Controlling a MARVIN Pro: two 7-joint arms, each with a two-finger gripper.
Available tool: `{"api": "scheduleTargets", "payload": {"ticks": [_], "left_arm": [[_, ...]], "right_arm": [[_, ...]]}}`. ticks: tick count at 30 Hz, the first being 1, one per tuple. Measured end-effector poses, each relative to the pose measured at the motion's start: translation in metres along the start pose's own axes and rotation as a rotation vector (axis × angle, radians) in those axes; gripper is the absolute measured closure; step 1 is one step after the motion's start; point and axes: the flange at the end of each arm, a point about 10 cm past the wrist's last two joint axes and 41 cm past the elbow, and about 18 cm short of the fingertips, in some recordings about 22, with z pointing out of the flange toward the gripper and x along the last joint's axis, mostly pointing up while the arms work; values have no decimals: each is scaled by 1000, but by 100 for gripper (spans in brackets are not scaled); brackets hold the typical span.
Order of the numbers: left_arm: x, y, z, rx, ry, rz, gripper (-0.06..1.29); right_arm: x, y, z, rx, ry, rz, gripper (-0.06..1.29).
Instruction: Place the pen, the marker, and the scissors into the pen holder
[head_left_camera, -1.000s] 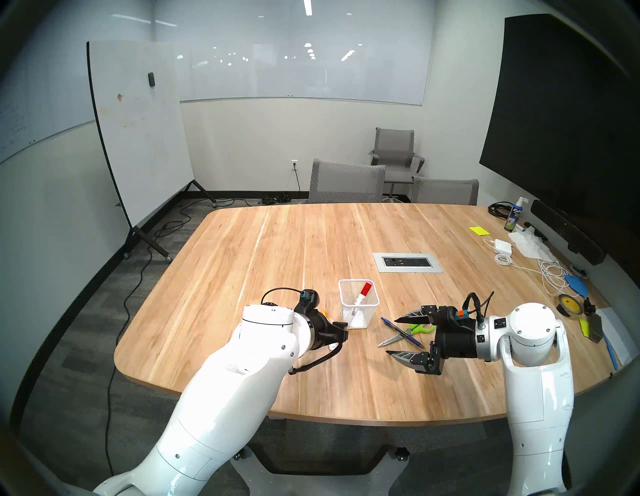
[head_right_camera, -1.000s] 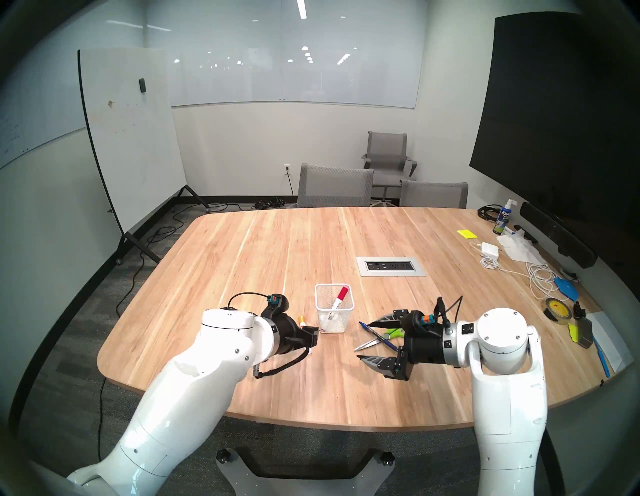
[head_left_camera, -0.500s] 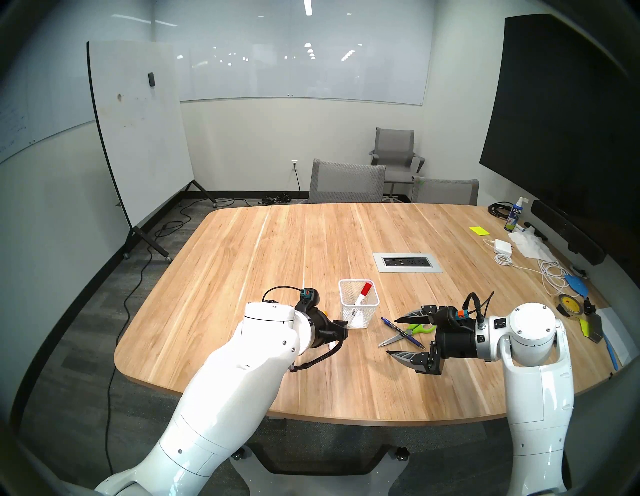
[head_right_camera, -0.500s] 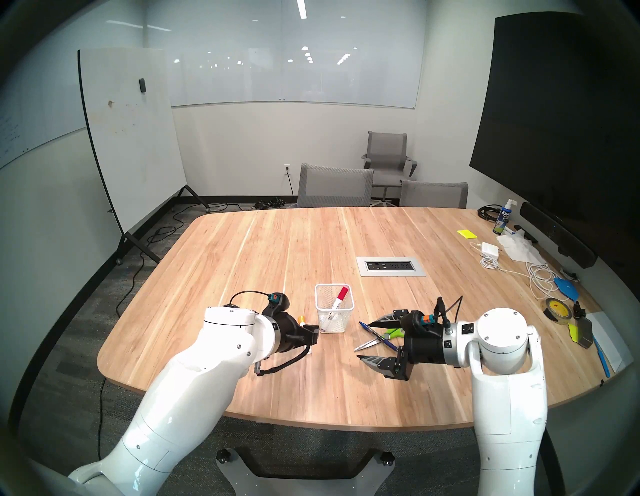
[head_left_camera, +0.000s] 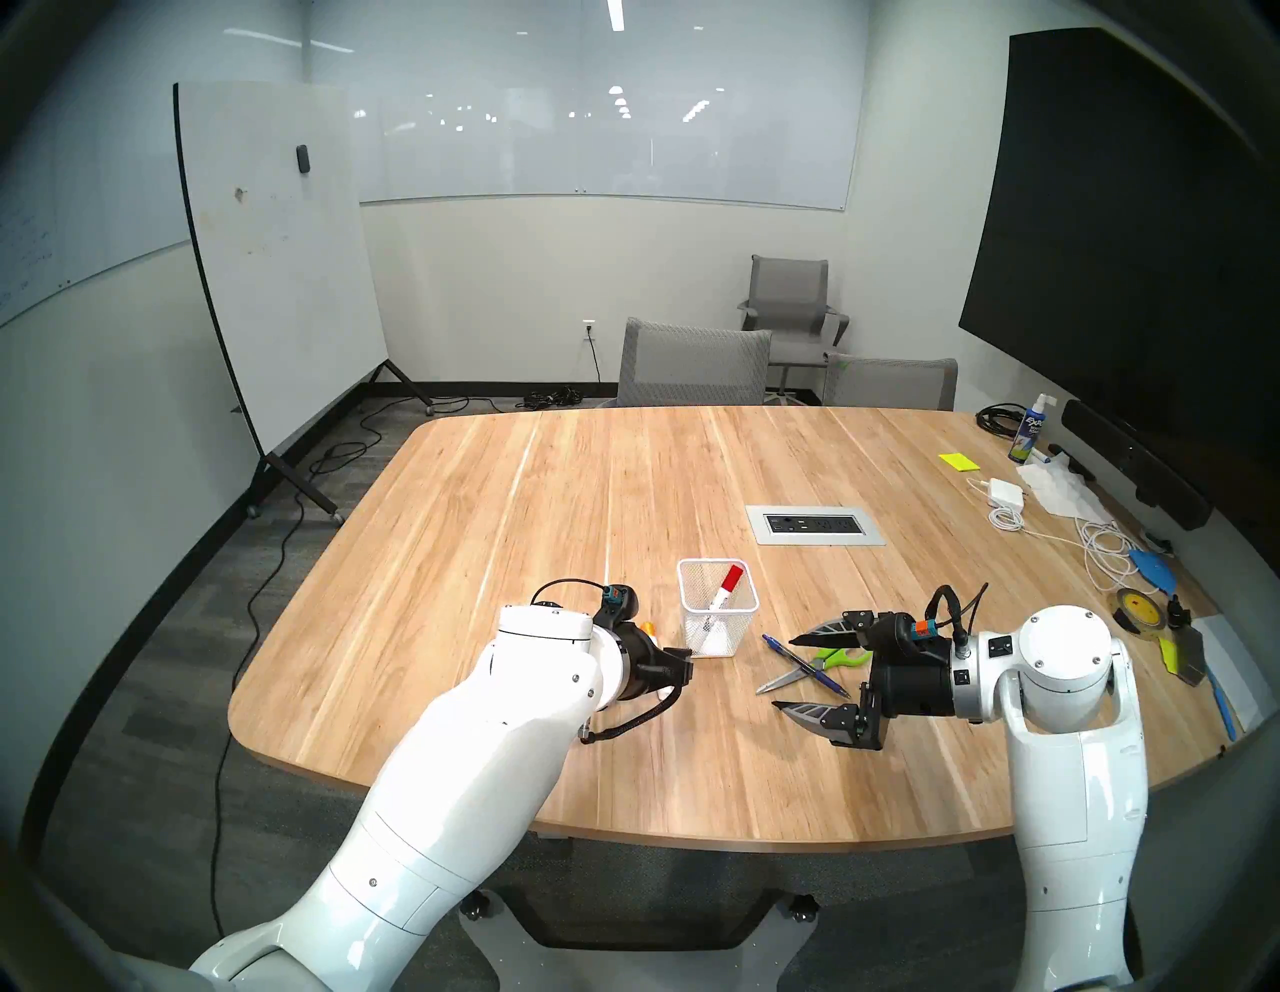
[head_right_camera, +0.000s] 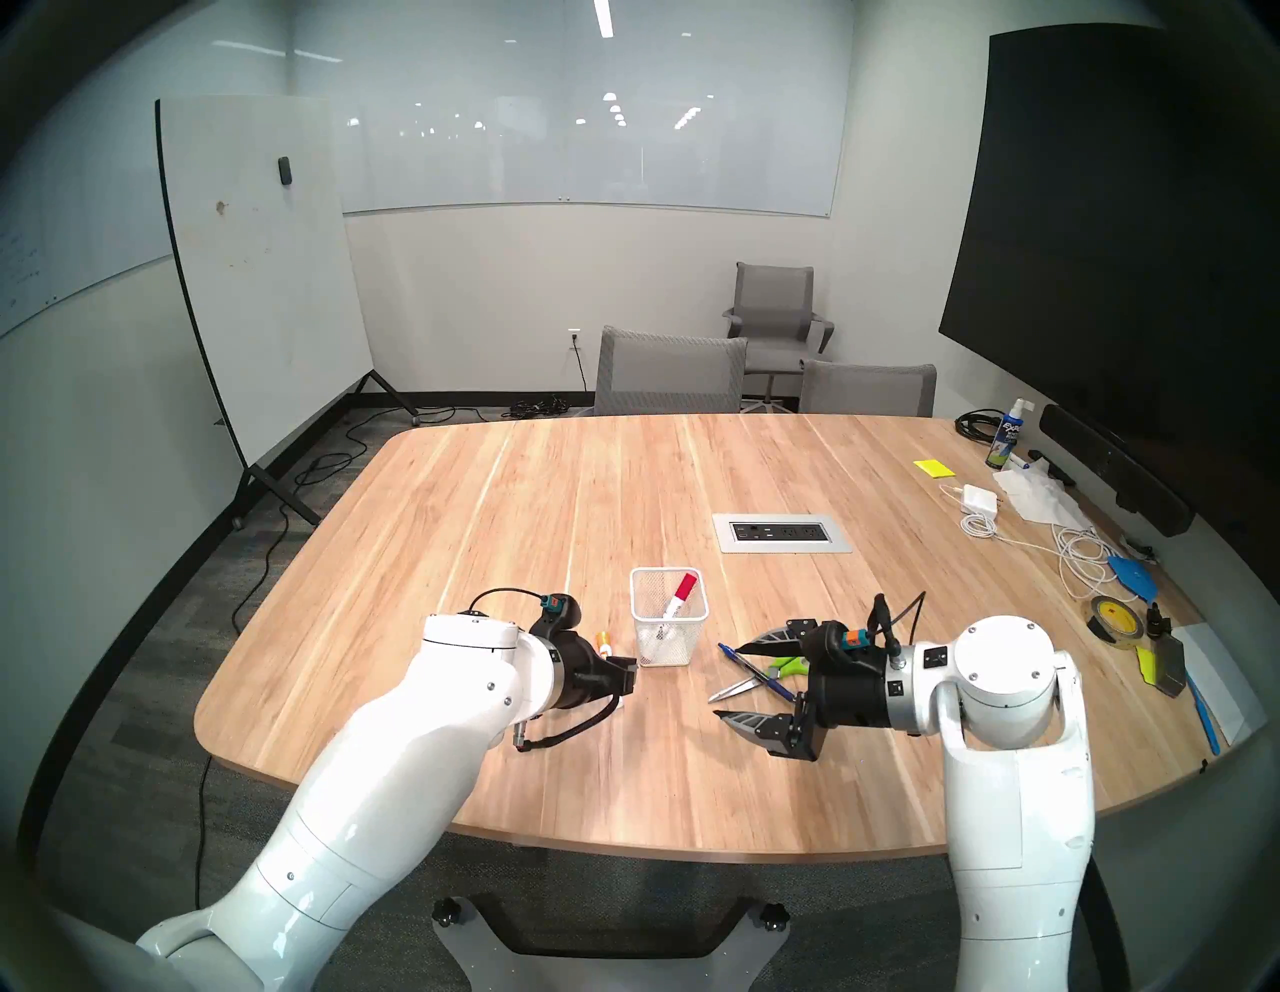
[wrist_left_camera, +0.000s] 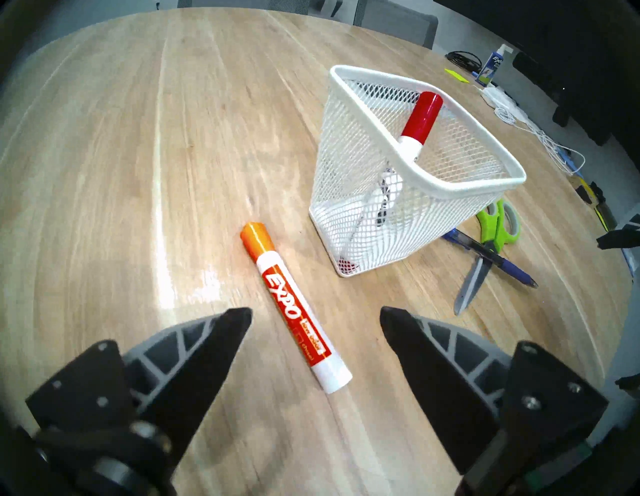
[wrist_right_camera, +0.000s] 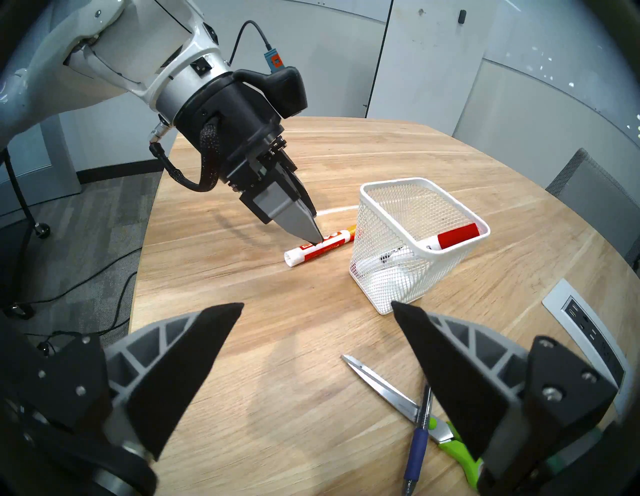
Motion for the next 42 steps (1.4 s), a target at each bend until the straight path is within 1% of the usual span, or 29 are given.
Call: {"api": "scheduleTargets", "payload": {"ticks": [9,30,42], "left_arm": [[4,0,6,-10,4,4,23],[10,-4,9,-9,6,2,23],[8,-8,10,8,-15,-6,23]], "right_arm": [[0,0,0,0,0,0,0],[0,0,0,0,0,0,0],[0,0,0,0,0,0,0]]}}
